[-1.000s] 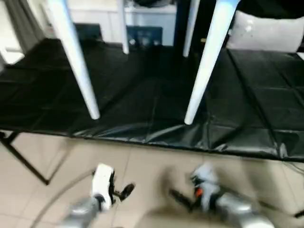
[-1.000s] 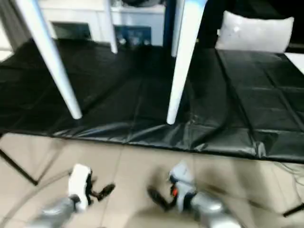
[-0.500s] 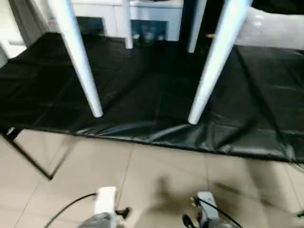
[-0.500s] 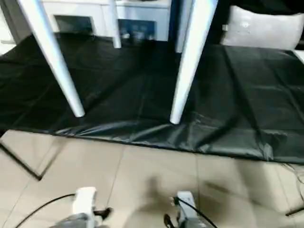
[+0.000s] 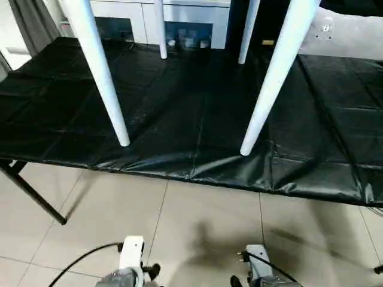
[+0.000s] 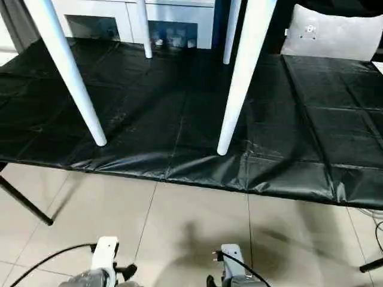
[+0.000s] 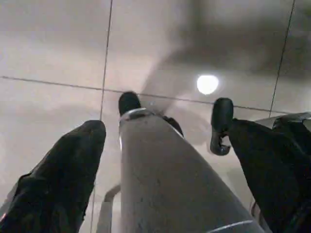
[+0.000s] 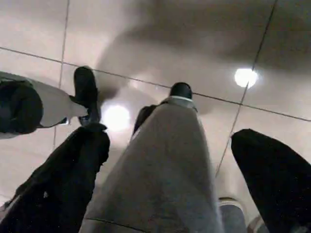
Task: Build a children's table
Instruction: Flip table
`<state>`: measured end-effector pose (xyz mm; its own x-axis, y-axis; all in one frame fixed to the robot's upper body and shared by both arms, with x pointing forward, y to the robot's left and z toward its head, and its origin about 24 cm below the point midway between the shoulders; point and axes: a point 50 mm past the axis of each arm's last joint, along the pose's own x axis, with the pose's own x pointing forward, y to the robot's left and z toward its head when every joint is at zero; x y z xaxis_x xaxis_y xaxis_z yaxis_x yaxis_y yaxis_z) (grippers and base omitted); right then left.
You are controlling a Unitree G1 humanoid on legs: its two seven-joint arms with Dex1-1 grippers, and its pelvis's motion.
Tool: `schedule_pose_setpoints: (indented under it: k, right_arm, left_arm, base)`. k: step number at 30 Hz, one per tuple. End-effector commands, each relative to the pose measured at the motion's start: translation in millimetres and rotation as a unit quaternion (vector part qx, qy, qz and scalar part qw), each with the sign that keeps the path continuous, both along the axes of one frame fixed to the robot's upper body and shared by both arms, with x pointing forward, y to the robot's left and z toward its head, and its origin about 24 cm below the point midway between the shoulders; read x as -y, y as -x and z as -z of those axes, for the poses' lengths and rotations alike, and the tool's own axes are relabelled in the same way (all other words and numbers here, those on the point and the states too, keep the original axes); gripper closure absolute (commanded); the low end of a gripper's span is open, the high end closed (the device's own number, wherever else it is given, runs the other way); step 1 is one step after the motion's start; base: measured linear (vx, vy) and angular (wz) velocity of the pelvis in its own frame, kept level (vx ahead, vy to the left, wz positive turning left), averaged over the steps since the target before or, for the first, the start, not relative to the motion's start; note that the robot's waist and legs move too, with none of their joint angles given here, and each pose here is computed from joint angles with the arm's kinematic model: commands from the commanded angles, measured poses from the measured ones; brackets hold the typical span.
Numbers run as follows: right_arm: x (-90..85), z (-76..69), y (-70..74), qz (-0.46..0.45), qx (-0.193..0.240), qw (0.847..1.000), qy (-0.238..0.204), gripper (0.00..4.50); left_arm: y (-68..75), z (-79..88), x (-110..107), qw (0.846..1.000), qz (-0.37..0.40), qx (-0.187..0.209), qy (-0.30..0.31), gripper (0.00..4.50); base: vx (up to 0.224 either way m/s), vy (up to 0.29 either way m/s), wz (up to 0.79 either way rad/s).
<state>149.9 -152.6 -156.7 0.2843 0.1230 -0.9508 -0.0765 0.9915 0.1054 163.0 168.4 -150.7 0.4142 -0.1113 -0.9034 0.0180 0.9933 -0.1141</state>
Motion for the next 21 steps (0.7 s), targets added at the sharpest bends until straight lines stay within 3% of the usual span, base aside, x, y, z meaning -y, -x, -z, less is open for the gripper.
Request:
schedule_pose_setpoints:
  k: [1, 21]
  right_arm:
    - [0.4, 0.6, 1.5, -0.001, -0.003, 1.0, 0.0, 0.0]
    - [0.4, 0.6, 1.5, -0.001, -0.003, 1.0, 0.0, 0.0]
  left_arm:
    - [2.2, 0.9, -1.3, 1.0, -0.004, -0.004, -0.001, 0.04]
    - [2.2, 0.9, -1.3, 1.0, -0.004, -0.004, -0.001, 0.04]
  base:
    - [0.0, 0.0, 0.0]
    - [0.0, 0.0, 0.0]
